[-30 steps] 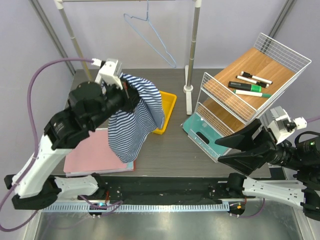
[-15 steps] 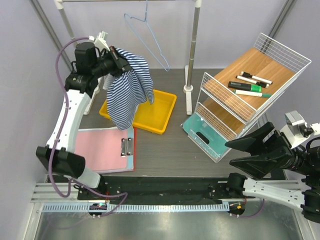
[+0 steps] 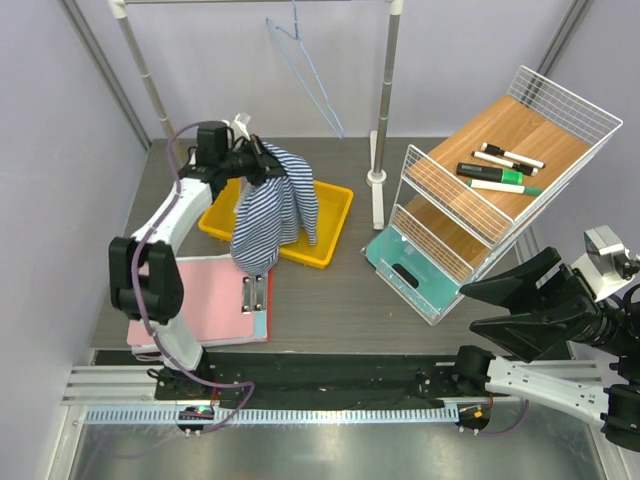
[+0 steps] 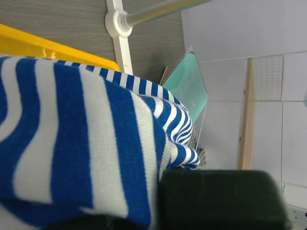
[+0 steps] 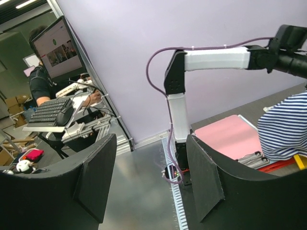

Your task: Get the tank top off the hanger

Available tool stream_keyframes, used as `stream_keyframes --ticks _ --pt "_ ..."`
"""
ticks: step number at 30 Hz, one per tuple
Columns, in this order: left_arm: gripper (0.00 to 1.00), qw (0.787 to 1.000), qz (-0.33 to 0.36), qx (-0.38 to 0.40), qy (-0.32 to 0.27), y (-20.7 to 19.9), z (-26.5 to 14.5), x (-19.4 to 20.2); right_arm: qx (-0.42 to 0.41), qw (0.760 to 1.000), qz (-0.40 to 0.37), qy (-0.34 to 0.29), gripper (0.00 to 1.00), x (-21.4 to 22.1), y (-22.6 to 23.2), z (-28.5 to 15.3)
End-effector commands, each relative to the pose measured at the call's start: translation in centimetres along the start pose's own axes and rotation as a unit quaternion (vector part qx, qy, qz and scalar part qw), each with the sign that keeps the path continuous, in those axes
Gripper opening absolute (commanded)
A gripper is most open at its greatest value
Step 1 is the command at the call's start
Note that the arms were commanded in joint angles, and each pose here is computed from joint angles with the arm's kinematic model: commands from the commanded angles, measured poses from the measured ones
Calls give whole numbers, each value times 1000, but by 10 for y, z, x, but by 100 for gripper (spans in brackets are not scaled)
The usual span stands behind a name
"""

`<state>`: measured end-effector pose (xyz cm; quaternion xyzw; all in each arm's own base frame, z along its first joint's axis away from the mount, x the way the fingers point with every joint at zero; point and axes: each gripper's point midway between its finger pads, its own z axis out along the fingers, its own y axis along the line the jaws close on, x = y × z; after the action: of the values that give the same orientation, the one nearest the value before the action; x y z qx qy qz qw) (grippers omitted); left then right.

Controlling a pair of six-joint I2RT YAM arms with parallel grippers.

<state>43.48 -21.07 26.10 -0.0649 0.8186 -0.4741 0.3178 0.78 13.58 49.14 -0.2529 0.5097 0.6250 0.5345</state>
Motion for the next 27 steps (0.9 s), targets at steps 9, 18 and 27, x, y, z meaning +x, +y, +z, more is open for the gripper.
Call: stream_keyframes --ticks 9,18,27 --pt "0 985 125 100 55 -37 25 -19 9 1000 1 -1 66 1 -3 3" --pt "2 965 192 163 67 -80 20 -44 22 1000 1 5 66 7 -11 5" --pt "0 964 148 166 146 -28 44 -7 31 999 0 10 67 11 -16 6"
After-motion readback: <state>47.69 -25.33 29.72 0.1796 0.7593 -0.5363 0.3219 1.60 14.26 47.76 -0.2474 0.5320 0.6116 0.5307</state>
